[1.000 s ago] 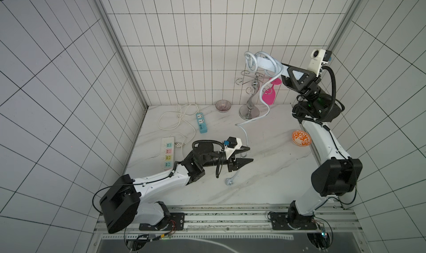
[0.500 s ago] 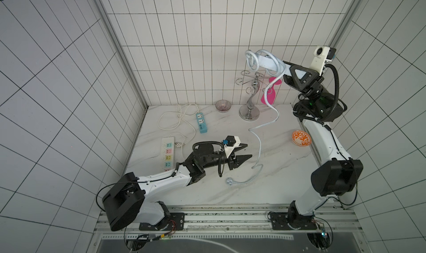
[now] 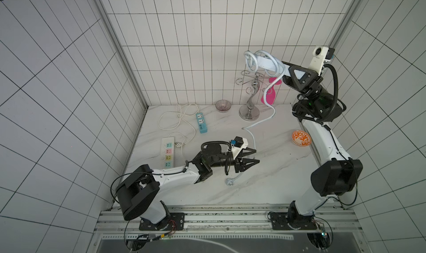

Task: Wrap the cord around the power strip
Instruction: Wrap the power cord around the power strip.

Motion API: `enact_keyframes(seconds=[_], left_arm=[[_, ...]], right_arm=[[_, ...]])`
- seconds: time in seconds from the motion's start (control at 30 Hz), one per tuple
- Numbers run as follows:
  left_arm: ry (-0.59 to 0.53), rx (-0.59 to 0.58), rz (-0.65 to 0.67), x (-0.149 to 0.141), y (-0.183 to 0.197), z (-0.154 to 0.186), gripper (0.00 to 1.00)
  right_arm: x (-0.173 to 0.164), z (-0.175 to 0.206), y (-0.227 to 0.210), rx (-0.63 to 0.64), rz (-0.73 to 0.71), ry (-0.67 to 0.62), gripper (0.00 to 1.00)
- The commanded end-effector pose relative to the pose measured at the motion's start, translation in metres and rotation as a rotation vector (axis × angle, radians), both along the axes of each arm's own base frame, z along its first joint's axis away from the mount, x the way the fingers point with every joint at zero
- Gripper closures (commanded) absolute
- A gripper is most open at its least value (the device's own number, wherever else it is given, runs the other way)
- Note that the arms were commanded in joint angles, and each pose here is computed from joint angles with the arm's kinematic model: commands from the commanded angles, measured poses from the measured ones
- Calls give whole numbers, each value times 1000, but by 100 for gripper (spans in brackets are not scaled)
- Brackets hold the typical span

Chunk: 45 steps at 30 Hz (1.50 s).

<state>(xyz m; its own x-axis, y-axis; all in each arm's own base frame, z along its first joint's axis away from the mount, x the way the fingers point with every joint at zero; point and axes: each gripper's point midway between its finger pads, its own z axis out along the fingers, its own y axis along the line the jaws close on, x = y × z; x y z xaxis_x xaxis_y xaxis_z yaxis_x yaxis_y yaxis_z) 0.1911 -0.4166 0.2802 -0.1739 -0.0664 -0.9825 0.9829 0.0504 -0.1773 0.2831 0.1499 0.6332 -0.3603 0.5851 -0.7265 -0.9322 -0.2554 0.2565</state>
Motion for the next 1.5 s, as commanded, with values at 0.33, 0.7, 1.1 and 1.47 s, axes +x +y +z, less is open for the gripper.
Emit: enact_keyframes(seconds=[0.33, 0.7, 1.1, 1.47], left_arm=[[-4, -15, 33, -2, 5, 1, 48], [-29, 15, 164, 4, 30, 0, 47], [39, -37, 161, 21, 8, -14, 47], [70, -65, 99, 23, -9, -17, 60]], right_arm=[[-88, 20, -6, 51, 53, -353, 100], [-85, 18, -8, 59, 39, -349, 100], [-101, 25, -7, 52, 58, -385, 100], [-101, 23, -3, 49, 66, -381, 100]])
